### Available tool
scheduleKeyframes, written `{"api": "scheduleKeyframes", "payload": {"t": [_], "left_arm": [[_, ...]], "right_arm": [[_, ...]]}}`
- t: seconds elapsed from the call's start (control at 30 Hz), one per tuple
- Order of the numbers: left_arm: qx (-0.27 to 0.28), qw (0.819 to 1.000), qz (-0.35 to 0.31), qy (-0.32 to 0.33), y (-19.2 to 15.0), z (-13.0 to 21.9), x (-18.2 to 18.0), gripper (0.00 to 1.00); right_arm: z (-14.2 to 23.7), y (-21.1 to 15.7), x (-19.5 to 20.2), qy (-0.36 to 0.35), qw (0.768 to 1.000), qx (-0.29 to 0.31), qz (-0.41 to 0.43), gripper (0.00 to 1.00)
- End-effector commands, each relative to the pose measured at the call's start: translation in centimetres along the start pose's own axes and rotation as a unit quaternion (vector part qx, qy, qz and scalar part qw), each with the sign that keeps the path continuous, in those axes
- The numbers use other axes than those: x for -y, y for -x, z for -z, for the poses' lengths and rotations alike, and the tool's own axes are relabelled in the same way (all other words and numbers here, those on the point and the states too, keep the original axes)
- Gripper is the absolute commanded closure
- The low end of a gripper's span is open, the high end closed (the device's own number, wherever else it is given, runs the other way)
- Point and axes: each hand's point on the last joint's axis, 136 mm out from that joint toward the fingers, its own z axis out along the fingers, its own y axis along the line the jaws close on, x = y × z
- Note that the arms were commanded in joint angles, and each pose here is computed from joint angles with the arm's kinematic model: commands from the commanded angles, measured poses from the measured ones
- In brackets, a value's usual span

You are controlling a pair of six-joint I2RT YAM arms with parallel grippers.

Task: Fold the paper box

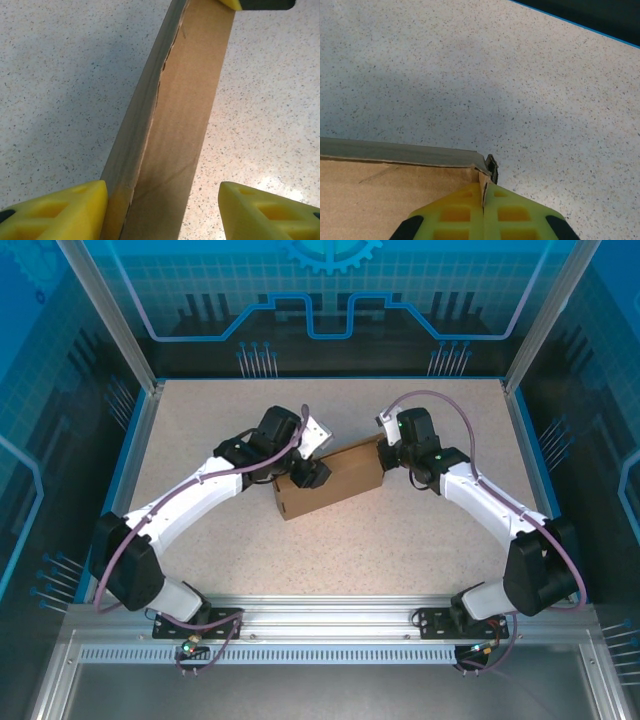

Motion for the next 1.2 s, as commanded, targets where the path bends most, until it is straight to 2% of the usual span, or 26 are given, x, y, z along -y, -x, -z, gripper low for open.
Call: {"api": "scheduleKeyframes", "payload": {"t": [0.0, 0.23, 0.63, 0.77, 1.17], "left_arm": [[-0.05, 0.999, -0.011, 0.0, -2.9, -1.3, 0.4, 0.39], [-0.064, 0.997, -0.028, 0.012, -4.0, -2.0, 0.5, 0.37], [-0.086, 0.995, -0.049, 0.032, -4.7, -2.6, -0.2, 0.39], [-0.084, 0.995, -0.05, 0.036, -4.5, -2.8, -0.3, 0.4], [-0.078, 0.995, -0.045, 0.037, -3.8, -2.5, -0.4, 0.41]], "right_arm": [[0.9, -0.9, -1.4, 0.025, 0.999, -0.032, 0.014, 0.9], [2.7, 0.6, -1.4, 0.048, 0.999, -0.02, 0.006, 0.8], [4.0, 1.3, -0.9, 0.082, 0.996, -0.03, -0.007, 0.72], [3.0, 0.8, -0.8, 0.098, 0.994, -0.045, -0.015, 0.79], [0.9, -1.7, 0.1, 0.068, 0.995, -0.072, -0.002, 0.99]]}}
